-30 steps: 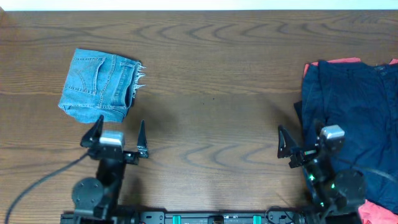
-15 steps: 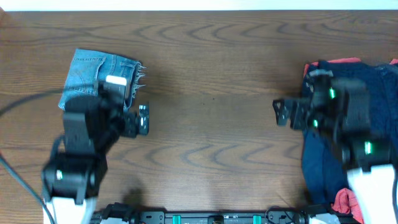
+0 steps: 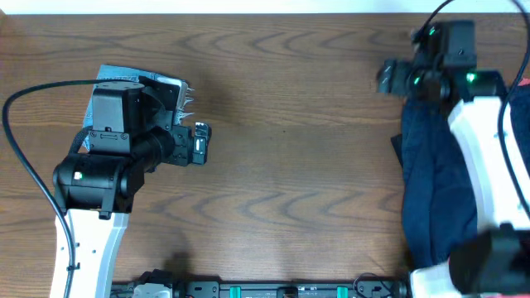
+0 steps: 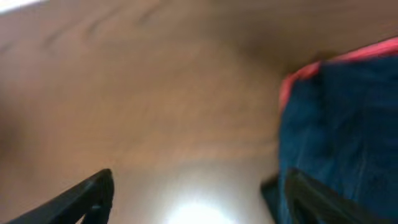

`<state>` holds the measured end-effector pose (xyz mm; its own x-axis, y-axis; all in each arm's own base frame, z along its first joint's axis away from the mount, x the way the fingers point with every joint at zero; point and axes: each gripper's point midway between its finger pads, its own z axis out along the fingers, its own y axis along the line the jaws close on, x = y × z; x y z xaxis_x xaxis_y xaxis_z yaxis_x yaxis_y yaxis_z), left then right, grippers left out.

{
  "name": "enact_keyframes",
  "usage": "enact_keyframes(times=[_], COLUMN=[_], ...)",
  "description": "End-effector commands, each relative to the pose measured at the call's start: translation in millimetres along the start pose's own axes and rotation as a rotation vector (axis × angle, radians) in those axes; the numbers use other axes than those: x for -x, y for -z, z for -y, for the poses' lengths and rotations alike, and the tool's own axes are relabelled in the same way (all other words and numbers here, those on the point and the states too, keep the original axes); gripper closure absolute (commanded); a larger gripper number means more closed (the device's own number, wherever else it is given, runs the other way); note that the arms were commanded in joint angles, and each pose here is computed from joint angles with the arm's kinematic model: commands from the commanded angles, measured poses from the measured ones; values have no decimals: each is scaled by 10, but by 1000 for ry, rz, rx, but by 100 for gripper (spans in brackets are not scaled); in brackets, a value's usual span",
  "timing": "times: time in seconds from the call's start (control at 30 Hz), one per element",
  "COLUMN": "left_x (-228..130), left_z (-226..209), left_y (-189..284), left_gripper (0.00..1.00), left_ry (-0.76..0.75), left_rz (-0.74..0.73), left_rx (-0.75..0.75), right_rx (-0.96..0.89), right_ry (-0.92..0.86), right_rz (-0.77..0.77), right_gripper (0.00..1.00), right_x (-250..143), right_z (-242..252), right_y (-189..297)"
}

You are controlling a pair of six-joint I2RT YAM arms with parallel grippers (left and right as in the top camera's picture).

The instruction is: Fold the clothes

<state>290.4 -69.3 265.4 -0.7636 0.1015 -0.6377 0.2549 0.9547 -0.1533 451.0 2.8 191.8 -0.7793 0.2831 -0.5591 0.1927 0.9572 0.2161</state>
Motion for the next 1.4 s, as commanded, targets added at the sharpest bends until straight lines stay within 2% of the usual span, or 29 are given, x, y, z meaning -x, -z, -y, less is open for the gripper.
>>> enact_keyframes(times=[0.0, 0.1, 0.27, 0.47, 0.5, 0.53, 0.6, 0.63, 0.67, 0.7, 0.83, 1.07, 1.37], left_x=[84, 84, 94, 147, 150, 150, 155, 156, 156, 156, 157, 219, 302], left_z=[71, 71, 70, 70, 70, 69, 69, 69, 69, 69, 69, 69, 77], left_y=[77, 77, 76, 78, 77, 75, 73, 73, 73, 73, 75, 106, 218], left_gripper=[2, 2, 2, 2, 2, 2, 2, 2, 2, 2, 2, 2, 2], left_ry=[-1, -1, -2, -7, -7, -7, -7, -7, -7, -7, -7, -14, -28], left_rz=[32, 32, 36, 57, 58, 58, 59, 59, 59, 59, 60, 91, 151], left_rx=[-34, -34, -34, -33, -33, -33, -33, -33, -33, -33, -33, -31, -21], right_rx=[-92, -116, -138, -200, -203, -203, -205, -205, -205, -206, -235, -244, -246], right_ry=[-153, -197, -206, -208, -207, -207, -206, -199, -191, -174, -135, -132, -86], right_rz=[14, 6, -38, -92, -100, -106, -113, -114, -111, -106, -50, 142, 327], right_gripper=[18, 22, 22, 26, 33, 45, 77, 89, 97, 99, 99, 99, 99], right_x=[144, 137, -36, -284, -314, -336, -356, -350, -334, -309, -81, 498, 886], right_z=[456, 682, 866, 1037, 1044, 1046, 1047, 1046, 1044, 1050, 1101, 1165, 1171], right_y=[-407, -776, -1324, -1685, -1715, -1733, -1734, -1721, -1698, -1671, -1367, -431, 455])
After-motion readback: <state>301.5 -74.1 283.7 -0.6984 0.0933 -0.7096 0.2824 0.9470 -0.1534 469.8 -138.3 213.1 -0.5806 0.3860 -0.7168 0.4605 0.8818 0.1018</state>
